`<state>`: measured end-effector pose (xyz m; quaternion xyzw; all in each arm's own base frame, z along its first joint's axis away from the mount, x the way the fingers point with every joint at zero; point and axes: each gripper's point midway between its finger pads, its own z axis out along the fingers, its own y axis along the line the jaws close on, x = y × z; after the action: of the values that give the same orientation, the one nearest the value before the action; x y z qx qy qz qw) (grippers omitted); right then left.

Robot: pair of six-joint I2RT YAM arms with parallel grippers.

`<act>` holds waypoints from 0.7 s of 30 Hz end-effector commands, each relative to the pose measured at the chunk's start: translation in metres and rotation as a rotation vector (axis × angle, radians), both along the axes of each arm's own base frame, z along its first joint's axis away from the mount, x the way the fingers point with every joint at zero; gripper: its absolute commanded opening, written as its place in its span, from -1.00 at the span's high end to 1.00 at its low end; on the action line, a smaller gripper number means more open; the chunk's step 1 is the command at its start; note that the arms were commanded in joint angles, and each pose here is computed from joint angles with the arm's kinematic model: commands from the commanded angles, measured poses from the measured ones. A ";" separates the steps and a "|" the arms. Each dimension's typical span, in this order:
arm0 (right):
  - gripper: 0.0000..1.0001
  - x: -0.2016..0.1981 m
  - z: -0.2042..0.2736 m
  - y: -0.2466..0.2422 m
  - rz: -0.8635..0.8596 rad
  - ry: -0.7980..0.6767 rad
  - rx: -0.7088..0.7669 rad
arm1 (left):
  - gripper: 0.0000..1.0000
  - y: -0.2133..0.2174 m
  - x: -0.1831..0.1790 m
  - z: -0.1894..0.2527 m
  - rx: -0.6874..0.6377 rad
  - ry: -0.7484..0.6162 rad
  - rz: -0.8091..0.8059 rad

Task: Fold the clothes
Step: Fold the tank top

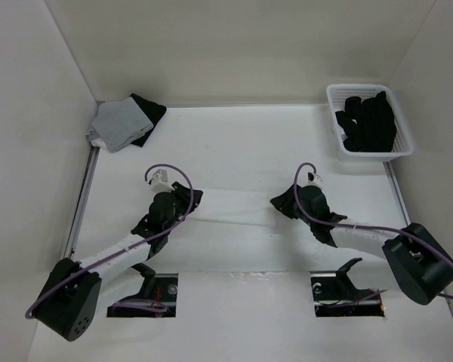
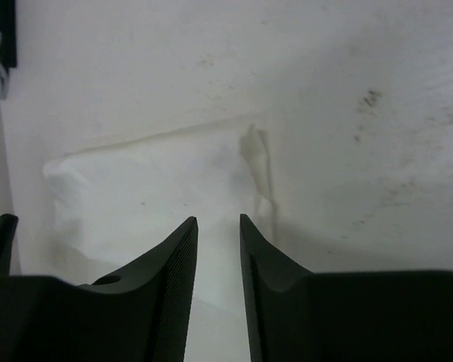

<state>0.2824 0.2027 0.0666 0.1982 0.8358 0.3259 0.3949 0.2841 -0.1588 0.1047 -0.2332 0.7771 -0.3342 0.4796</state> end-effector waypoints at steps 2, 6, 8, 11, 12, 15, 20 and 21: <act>0.28 -0.014 -0.025 -0.022 -0.050 0.068 -0.074 | 0.55 -0.019 0.010 0.024 -0.028 -0.077 -0.042; 0.17 -0.018 -0.033 -0.019 -0.027 0.109 -0.087 | 0.54 -0.023 0.012 0.027 -0.030 -0.084 -0.053; 0.16 -0.018 -0.035 -0.011 0.000 0.122 -0.079 | 0.54 -0.024 0.013 0.028 -0.028 -0.086 -0.056; 0.22 -0.014 -0.037 0.003 0.047 0.125 -0.047 | 0.54 -0.026 0.015 0.030 -0.029 -0.092 -0.060; 0.27 -0.012 -0.038 0.007 0.057 0.122 -0.034 | 0.54 -0.027 0.015 0.031 -0.030 -0.093 -0.062; 0.41 -0.007 -0.040 0.015 0.064 0.120 -0.001 | 0.54 -0.028 0.015 0.029 -0.030 -0.090 -0.067; 0.82 -0.003 -0.035 0.010 0.023 0.099 0.040 | 0.54 -0.028 0.013 0.027 -0.036 -0.084 -0.071; 0.86 -0.004 -0.033 0.007 0.012 0.088 0.041 | 0.54 -0.029 0.012 0.026 -0.037 -0.082 -0.073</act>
<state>0.2749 0.2120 0.0228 0.2045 0.8629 0.3204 0.3332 0.2888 -0.1769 0.1038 -0.2124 0.7828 -0.3442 0.4729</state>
